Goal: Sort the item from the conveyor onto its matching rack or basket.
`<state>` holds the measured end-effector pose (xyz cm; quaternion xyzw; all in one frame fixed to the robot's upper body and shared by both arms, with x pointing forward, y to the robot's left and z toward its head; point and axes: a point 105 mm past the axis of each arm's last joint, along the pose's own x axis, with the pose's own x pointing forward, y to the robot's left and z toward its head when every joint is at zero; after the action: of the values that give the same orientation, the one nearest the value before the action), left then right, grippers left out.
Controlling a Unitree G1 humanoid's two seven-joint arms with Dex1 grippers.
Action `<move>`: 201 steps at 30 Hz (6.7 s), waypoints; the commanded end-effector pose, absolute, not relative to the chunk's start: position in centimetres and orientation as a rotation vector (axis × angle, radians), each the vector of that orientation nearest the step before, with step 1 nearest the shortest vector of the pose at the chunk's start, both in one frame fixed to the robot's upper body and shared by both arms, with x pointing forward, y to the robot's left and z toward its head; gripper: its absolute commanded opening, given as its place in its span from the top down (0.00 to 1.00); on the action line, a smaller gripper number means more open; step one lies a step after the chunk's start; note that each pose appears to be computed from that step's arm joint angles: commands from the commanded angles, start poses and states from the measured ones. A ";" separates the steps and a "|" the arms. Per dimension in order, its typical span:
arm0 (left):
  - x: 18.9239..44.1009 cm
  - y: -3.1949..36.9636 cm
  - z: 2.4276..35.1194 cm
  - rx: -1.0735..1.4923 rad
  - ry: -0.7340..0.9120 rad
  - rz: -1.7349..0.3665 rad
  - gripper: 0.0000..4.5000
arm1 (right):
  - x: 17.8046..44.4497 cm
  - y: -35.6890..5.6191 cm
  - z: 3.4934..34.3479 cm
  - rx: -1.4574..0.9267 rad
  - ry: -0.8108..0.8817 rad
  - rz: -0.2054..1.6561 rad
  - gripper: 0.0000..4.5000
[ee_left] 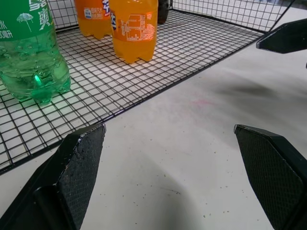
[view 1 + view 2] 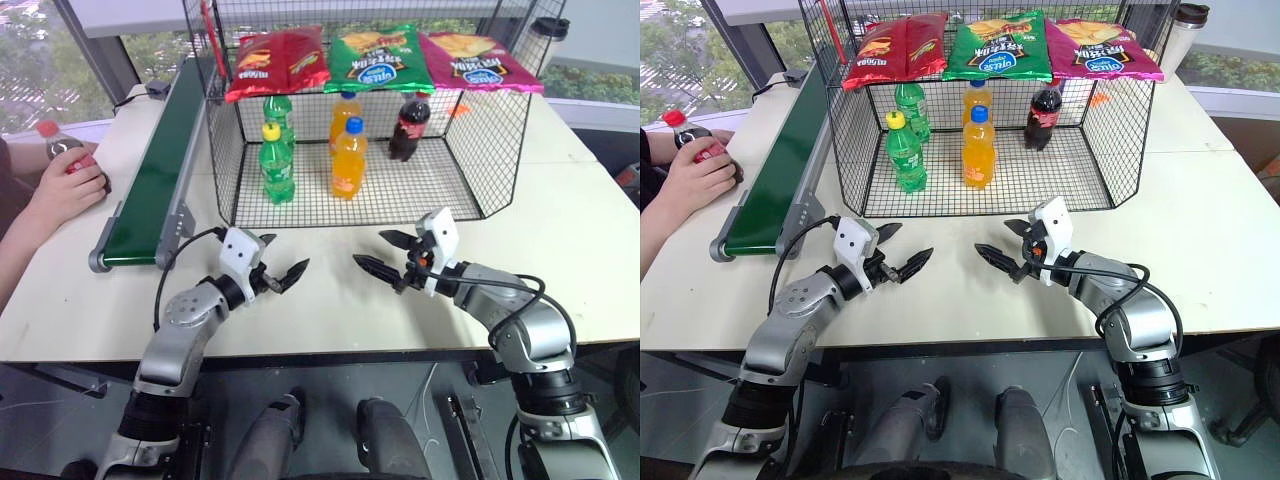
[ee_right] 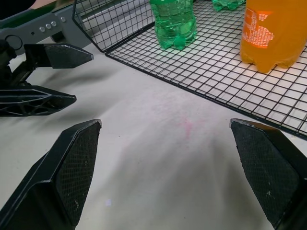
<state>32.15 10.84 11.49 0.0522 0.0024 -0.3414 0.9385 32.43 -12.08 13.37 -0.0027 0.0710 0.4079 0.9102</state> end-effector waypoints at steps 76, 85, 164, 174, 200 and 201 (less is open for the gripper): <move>32.9 28.1 21.4 0.087 -0.353 0.296 0.00 | 30.0 -6.7 21.8 0.045 -0.130 1.123 0.01; 33.6 28.3 20.7 0.094 -0.317 0.307 0.00 | 30.1 -6.8 21.8 0.036 -0.130 1.119 0.01; 32.2 2.2 17.8 0.293 -0.286 -1.186 0.33 | 30.8 -7.8 26.1 -0.014 -0.219 1.004 0.00; 32.0 1.7 18.0 0.290 -0.297 -1.190 0.33 | 31.1 -7.6 26.0 -0.017 -0.220 1.007 0.51; 30.5 6.0 16.0 0.241 -0.087 -1.138 0.01 | 35.6 -13.0 27.8 -0.096 -0.257 0.648 0.73; 30.4 6.4 15.9 0.237 -0.075 -1.123 0.01 | 36.3 -13.7 28.0 -0.098 -0.260 0.602 0.73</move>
<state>30.92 6.32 14.39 0.1166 -0.0126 -0.5288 0.8406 36.06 -12.43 24.78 -0.0344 -0.0648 0.3322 0.9403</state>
